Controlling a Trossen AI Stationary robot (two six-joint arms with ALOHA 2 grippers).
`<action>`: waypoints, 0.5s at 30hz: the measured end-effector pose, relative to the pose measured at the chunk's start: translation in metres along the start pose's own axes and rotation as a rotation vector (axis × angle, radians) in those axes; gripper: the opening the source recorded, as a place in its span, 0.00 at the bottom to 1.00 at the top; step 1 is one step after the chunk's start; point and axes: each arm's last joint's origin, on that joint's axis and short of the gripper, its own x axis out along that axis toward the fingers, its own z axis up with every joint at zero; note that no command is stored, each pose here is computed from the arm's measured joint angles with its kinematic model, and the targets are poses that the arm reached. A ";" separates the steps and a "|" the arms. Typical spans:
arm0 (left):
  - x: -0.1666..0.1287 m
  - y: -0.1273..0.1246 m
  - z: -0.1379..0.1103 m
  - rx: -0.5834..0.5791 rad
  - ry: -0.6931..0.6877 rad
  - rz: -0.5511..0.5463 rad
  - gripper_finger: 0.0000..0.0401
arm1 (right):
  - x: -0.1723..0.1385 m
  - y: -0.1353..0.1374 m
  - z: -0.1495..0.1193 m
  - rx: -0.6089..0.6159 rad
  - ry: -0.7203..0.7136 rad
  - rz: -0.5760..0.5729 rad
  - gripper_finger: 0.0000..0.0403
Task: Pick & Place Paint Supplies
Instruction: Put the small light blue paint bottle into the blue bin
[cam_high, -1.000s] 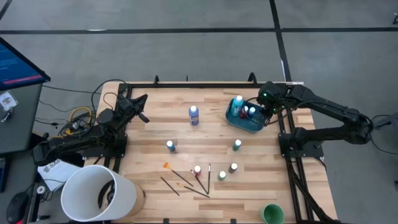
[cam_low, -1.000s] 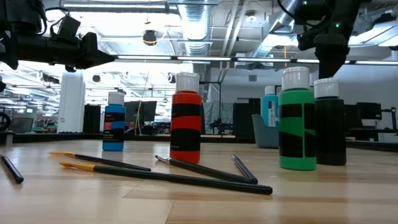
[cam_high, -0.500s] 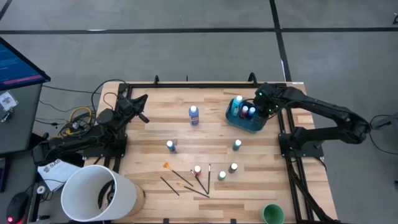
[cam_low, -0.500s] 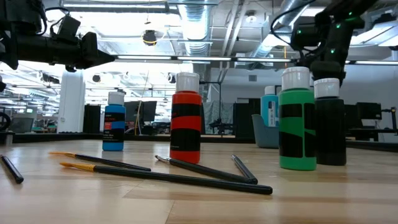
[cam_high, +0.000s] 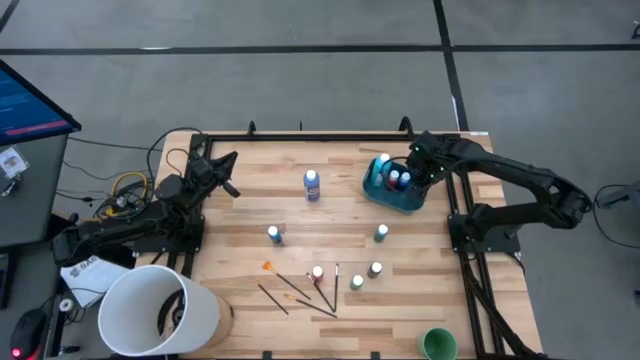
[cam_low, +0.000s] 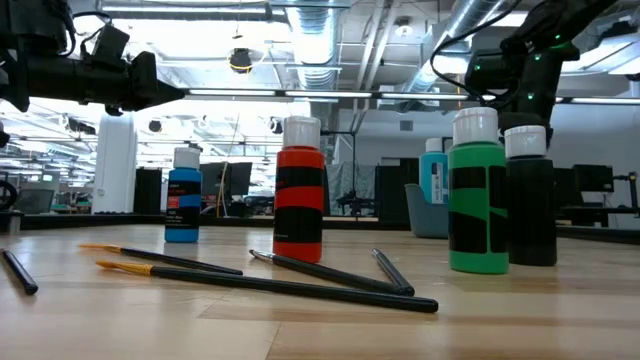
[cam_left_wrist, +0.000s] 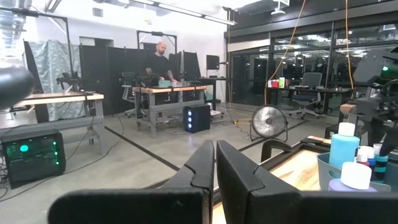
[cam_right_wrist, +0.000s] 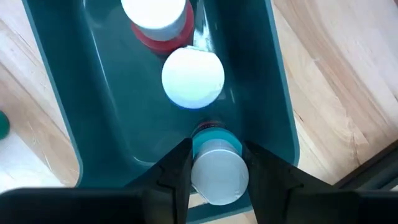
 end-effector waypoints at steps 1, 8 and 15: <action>0.000 0.000 0.000 0.000 0.000 0.001 0.02 | 0.001 0.000 0.001 -0.004 0.002 0.000 0.29; 0.000 0.000 0.000 0.000 0.000 0.003 0.02 | 0.003 0.000 0.006 -0.018 -0.025 0.001 0.30; 0.000 0.000 0.000 0.000 0.000 0.002 0.02 | 0.003 0.000 0.005 -0.018 -0.021 0.002 0.30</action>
